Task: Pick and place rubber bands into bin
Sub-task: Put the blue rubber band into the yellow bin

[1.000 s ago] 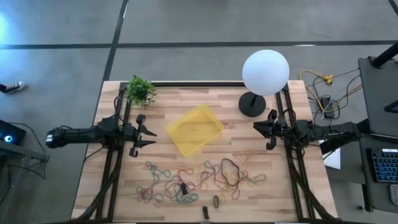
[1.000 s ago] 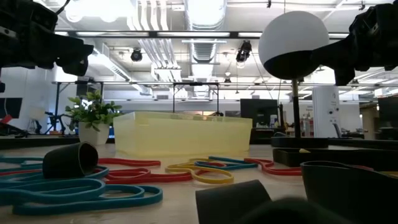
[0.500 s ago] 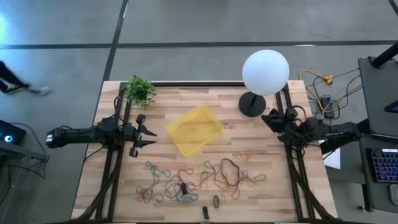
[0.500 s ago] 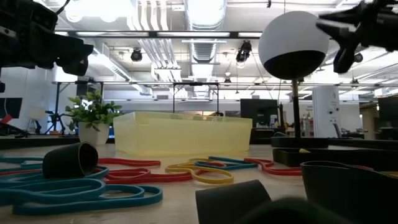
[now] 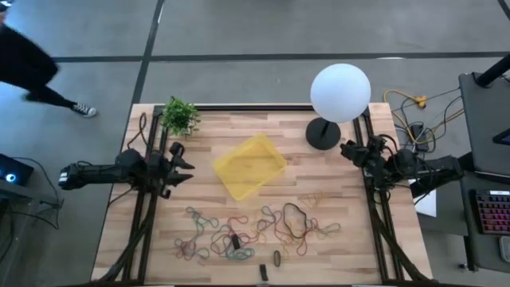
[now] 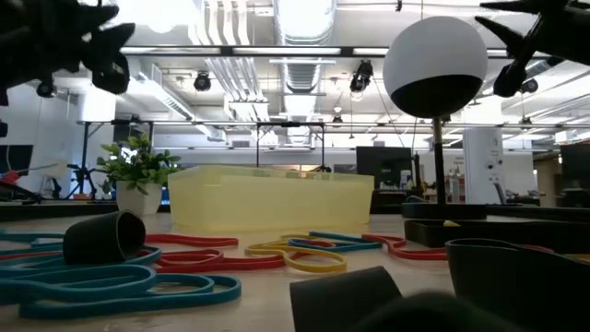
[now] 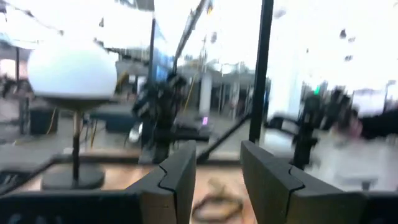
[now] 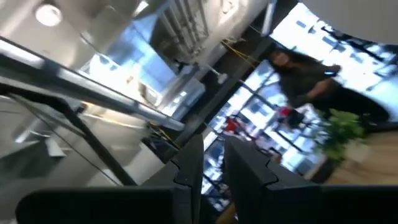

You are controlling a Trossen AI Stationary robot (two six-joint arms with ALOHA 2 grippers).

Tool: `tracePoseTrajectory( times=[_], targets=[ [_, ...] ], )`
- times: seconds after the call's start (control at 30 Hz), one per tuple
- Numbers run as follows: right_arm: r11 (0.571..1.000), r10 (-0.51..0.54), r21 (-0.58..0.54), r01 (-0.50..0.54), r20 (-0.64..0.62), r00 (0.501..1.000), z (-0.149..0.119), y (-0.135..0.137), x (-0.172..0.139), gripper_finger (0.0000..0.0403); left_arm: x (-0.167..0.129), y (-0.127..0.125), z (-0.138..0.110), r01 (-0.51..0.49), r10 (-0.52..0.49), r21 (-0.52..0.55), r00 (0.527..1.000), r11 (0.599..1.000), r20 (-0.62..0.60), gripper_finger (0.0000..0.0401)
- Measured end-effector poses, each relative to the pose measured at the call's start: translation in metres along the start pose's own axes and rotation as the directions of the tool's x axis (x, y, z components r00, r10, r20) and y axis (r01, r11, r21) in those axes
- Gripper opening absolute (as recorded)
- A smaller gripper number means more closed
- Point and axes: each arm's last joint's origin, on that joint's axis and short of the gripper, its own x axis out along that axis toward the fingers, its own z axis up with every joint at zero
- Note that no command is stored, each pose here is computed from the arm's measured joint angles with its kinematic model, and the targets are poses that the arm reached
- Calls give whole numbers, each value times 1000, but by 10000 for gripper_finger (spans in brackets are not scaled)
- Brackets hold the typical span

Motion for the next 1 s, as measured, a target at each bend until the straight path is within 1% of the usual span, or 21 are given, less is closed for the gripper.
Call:
tracePoseTrajectory(
  times=[0.03, 0.1, 0.17, 0.23, 0.3, 0.33, 0.4, 0.5, 0.6, 0.7, 0.77, 0.83, 0.87, 1.0],
  targets=[
    [1000, 27, -9, -27, -6, 1000, 0, 2, 0, 57, 0, -1, 4, 6, -6, -6, 999, 1000, 37, 112],
    [991, 116, -63, -119, -46, 992, 1, 6, 1, 57, -1, -2, 10, 17, -17, -4, 995, 1000, 100, 112],
    [966, 228, -106, -234, -63, 972, 3, 12, 1, 57, -2, -3, 17, 29, -31, 13, 984, 1000, 177, 112],
    [939, 313, -138, -315, -39, 949, 6, 18, 2, 57, -3, -4, 24, 39, -45, 30, 967, 999, 249, 112],
    [917, 359, -173, -358, -27, 933, 8, 23, 5, 57, -5, -6, 31, 48, -60, 47, 945, 998, 320, 112],
    [912, 364, -190, -363, -33, 931, 10, 27, 8, 57, -6, -7, 34, 51, -67, 55, 934, 997, 351, 112],
    [900, 360, -240, -362, -57, 931, 12, 35, 18, 57, -9, -8, 39, 56, -79, 69, 912, 996, 403, 112],
    [867, 363, -332, -372, -91, 927, 17, 52, 39, 57, -12, -10, 46, 63, -97, 89, 875, 994, 475, 112],
    [799, 387, -451, -398, -120, 914, 23, 73, 67, 57, -15, -11, 50, 65, -107, 100, 852, 993, 512, 112],
    [740, 394, -550, -388, -113, 912, 30, 94, 95, 57, -16, -11, 53, 67, -115, 108, 834, 992, 540, 112],
    [714, 356, -610, -343, -105, 929, 34, 106, 114, 57, -16, -11, 53, 67, -116, 109, 832, 992, 542, 112],
    [698, 288, -660, -276, -95, 953, 37, 117, 134, 57, -16, -11, 53, 67, -116, 108, 832, 992, 543, 112],
    [684, 249, -686, -249, -102, 963, 38, 122, 143, 57, -16, -11, 53, 67, -116, 108, 832, 992, 543, 112],
    [596, 112, -785, -165, -122, 986, 40, 138, 179, 57, -16, -11, 53, 67, -116, 108, 832, 992, 542, 112]
  ],
)
